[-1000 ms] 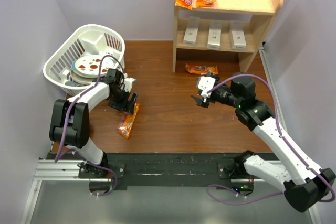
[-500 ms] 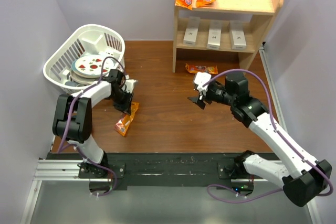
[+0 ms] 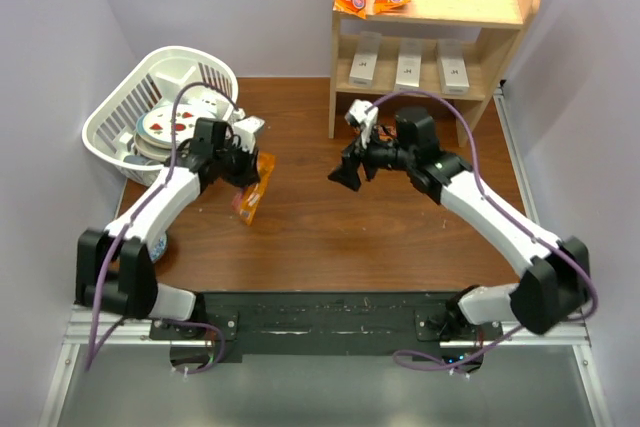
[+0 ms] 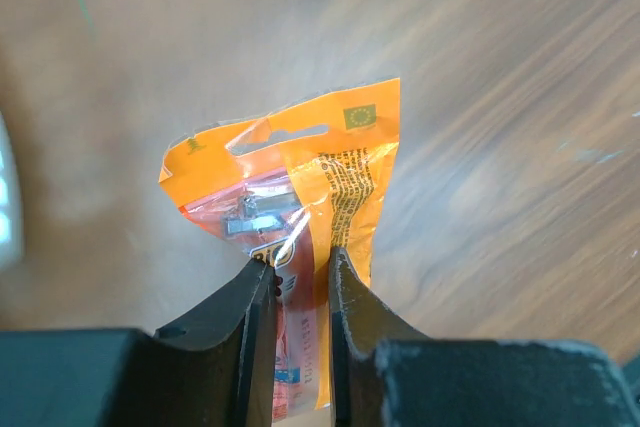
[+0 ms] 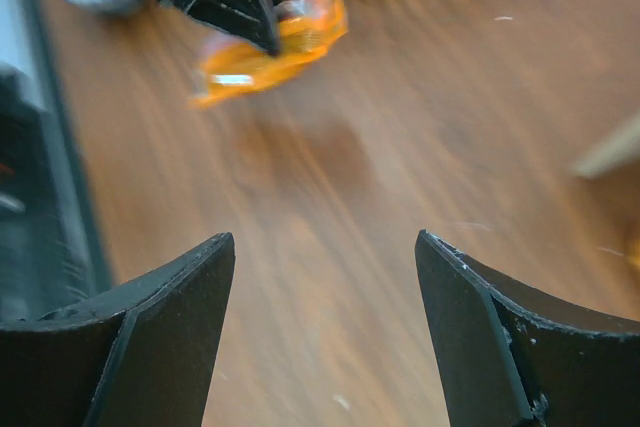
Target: Place and organize the shaving razors onto the shelf
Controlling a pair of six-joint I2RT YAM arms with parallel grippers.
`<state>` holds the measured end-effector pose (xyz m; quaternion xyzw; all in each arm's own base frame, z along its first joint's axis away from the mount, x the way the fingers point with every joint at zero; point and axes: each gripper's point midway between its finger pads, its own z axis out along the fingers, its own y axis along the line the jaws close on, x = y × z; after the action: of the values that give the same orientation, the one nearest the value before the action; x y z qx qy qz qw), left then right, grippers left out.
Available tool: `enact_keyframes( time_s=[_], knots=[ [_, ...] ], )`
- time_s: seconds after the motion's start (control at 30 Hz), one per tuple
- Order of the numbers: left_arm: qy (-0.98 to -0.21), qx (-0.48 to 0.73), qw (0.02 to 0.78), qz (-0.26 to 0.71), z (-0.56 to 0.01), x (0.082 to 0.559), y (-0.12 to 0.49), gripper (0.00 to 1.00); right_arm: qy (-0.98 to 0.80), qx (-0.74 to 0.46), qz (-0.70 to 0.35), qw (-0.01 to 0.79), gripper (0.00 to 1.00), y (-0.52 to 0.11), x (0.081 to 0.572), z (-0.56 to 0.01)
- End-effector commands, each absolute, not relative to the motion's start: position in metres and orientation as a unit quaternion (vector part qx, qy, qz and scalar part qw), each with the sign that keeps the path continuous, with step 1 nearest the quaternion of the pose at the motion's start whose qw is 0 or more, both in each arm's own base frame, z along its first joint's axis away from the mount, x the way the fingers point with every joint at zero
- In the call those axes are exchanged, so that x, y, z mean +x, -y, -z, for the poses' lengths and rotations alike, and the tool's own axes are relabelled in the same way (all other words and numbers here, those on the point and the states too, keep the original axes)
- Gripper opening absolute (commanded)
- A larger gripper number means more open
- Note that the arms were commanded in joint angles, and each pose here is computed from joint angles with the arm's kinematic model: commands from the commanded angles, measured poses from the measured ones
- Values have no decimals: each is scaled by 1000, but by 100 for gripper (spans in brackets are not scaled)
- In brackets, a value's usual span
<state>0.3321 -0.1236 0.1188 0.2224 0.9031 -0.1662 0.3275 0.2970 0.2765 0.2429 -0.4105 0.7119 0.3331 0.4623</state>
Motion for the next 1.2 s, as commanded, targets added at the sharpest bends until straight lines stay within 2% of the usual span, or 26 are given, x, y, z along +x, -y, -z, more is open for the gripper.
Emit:
enact_keyframes(
  time_s=[0.0,0.1,0.3,0.5,0.77,1.0,1.17],
  knots=[
    [-796,320,488,160,-189,341,162,0,-718,-318,-452,423,77,-313,303,-280],
    [-763,360,514,156,-200,325,180,0,-722,-293,-466,419,77,-323,317,-285],
    [-751,416,490,149,-191,310,190,0,-721,-285,-482,408,77,-338,331,-292],
    [-734,456,488,124,-194,309,197,0,-718,-299,-492,392,77,-352,327,-288],
    [-718,465,498,144,-209,310,212,0,-742,-320,-458,370,75,-363,320,-257],
    [-706,472,500,167,-218,303,220,0,-751,-322,-436,379,66,-366,334,-247],
    [-704,479,495,174,-214,299,223,0,-746,-328,-430,388,52,-368,341,-245]
  ],
)
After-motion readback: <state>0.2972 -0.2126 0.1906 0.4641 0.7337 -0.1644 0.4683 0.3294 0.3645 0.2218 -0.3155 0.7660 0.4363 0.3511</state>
